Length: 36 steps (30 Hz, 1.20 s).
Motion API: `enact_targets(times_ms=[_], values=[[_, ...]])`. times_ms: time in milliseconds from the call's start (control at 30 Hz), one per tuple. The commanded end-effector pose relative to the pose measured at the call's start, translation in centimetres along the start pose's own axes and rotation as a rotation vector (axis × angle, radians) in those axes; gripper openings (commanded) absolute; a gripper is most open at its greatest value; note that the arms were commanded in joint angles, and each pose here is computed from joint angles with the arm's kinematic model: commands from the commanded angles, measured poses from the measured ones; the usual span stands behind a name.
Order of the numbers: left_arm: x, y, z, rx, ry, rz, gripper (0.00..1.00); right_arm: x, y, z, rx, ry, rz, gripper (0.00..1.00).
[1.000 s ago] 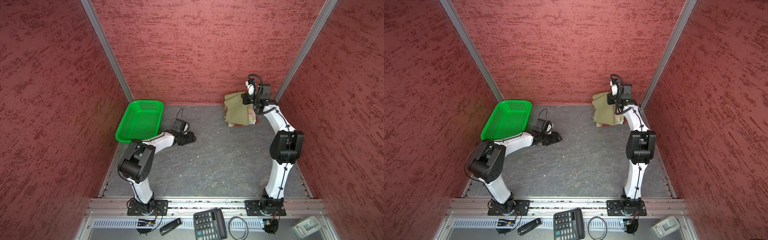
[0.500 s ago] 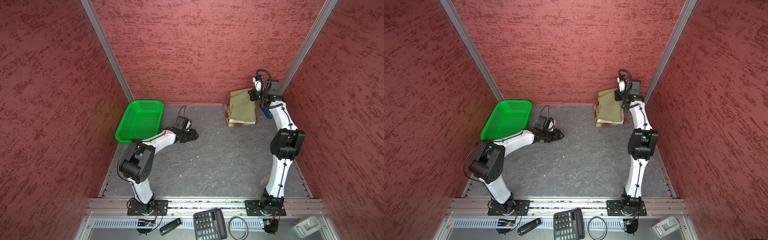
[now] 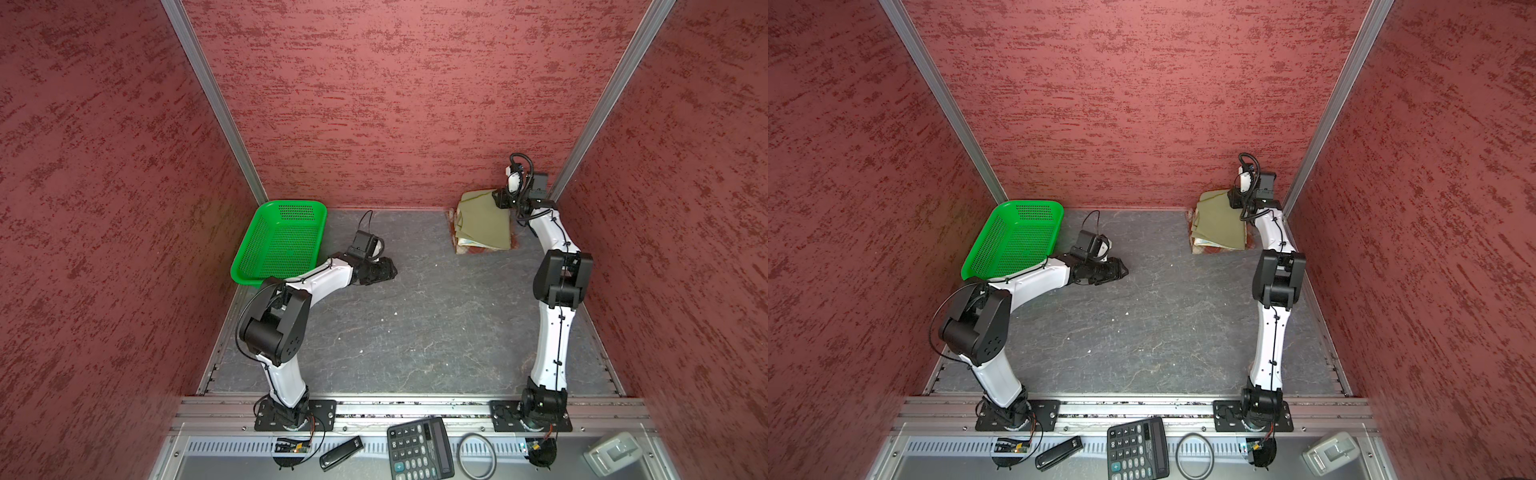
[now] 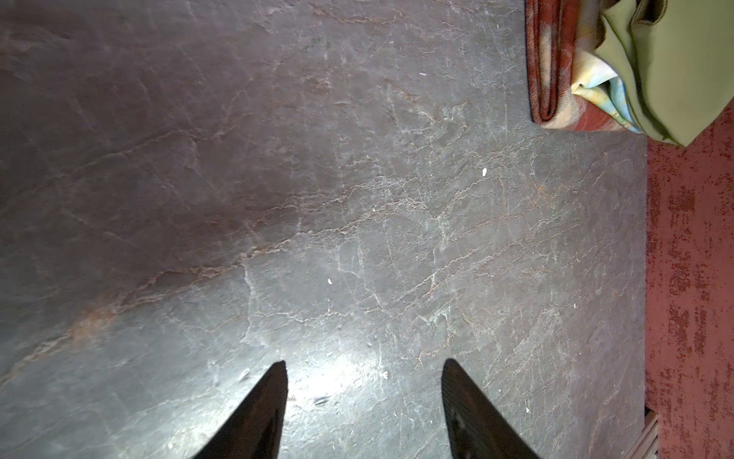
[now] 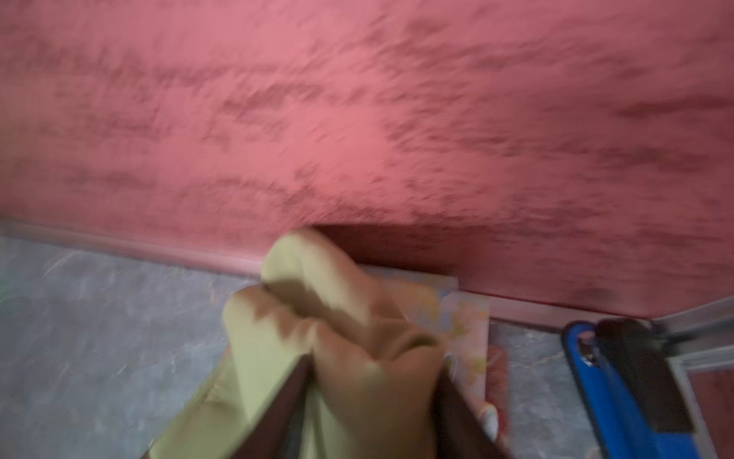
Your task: Fold and stack the skirts
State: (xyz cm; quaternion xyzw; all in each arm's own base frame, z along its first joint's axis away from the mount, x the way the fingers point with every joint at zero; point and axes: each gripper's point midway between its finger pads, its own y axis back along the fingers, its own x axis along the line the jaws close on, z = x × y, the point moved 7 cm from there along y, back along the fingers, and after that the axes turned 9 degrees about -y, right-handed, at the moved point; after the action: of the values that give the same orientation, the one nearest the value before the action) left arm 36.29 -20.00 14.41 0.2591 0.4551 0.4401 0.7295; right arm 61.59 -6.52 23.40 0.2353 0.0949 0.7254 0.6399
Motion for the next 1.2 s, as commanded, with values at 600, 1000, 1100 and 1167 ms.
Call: enact_targets(times_ms=[600,1000,1100,1167], values=[[-1.6,19.6,4.3,-0.629,-0.129,0.094,0.99,8.0,24.2,4.9,-0.680,-0.059,-0.257,0.99],[1.6,24.1,0.9,-0.805,-0.257,0.356,1.00,10.8,34.1,-5.0,-0.612,-0.063,-0.167,0.99],[3.7,23.1,0.3,-0.826,-0.264,0.386,0.99,9.8,34.0,-9.2,-0.570,-0.081,-0.202,0.99],[5.4,22.4,0.4,-0.803,-0.259,0.362,1.00,9.0,33.4,-11.8,-0.551,-0.116,-0.219,0.99]])
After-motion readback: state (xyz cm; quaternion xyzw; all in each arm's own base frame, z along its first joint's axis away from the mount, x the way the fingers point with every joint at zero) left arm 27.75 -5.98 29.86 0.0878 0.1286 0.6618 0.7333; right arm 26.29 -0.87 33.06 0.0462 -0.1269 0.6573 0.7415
